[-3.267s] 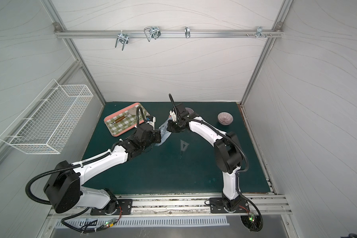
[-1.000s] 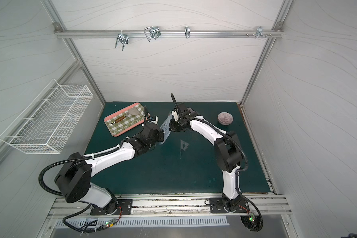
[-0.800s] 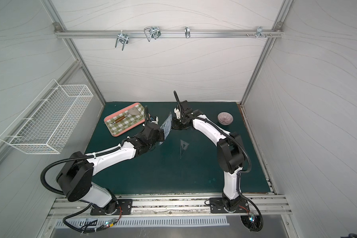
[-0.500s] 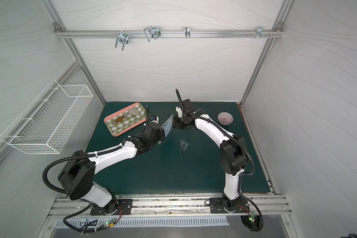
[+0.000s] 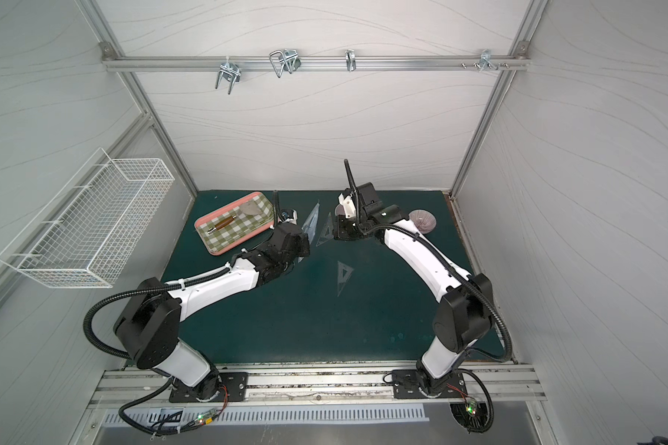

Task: Open the ruler set and take out the ruler
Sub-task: Take out the ruler from the ruler set bag, then place the ruler at the center of the board.

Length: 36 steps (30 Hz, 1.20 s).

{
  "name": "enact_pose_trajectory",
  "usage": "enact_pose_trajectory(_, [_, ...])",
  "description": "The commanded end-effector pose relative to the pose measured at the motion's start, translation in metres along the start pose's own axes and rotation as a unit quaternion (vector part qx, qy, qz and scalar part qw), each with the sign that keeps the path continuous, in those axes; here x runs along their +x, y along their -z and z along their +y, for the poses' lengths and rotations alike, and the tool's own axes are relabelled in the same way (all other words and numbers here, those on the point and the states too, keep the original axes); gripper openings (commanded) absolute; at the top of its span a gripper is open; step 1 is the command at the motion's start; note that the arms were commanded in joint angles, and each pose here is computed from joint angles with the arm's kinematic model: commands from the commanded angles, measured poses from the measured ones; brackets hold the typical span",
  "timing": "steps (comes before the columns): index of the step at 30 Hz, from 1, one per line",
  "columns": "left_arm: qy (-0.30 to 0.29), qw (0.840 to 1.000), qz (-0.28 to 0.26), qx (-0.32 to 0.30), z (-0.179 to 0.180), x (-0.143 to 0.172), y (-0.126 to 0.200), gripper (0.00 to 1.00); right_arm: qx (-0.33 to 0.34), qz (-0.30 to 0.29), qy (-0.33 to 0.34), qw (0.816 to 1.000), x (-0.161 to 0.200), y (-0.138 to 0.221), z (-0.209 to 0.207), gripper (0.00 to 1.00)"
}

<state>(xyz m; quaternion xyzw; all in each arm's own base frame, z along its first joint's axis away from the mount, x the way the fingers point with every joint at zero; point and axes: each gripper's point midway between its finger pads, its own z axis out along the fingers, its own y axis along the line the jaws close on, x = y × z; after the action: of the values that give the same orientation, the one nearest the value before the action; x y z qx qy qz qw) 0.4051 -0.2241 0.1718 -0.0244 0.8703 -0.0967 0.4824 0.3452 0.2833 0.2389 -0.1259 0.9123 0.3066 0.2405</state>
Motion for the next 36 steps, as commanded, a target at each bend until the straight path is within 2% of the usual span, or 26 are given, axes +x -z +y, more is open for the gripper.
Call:
enact_pose_trajectory(1, [0.014,0.999,-0.029,-0.013,0.008,-0.02,0.005,0.0,-0.001,0.015,-0.002,1.0,0.013,0.012,-0.005,0.03])
enact_pose_trajectory(6, [0.01,0.999,-0.034,-0.028,0.024,-0.019,0.014,0.0,-0.013,0.022,0.0,1.0,0.021,0.023,-0.008,0.03])
enact_pose_trajectory(11, [0.005,0.998,-0.04,-0.038,0.038,-0.022,0.028,0.0,-0.038,0.041,0.01,0.998,0.032,0.017,-0.013,0.02])
enact_pose_trajectory(25, [-0.002,0.998,-0.049,-0.037,0.051,-0.027,0.061,0.0,-0.106,0.136,0.024,0.985,0.065,-0.052,-0.02,0.02])
enact_pose_trajectory(36, [-0.009,0.998,-0.05,-0.038,0.054,-0.028,0.066,0.0,-0.141,0.193,0.007,0.971,0.089,-0.109,-0.028,0.02])
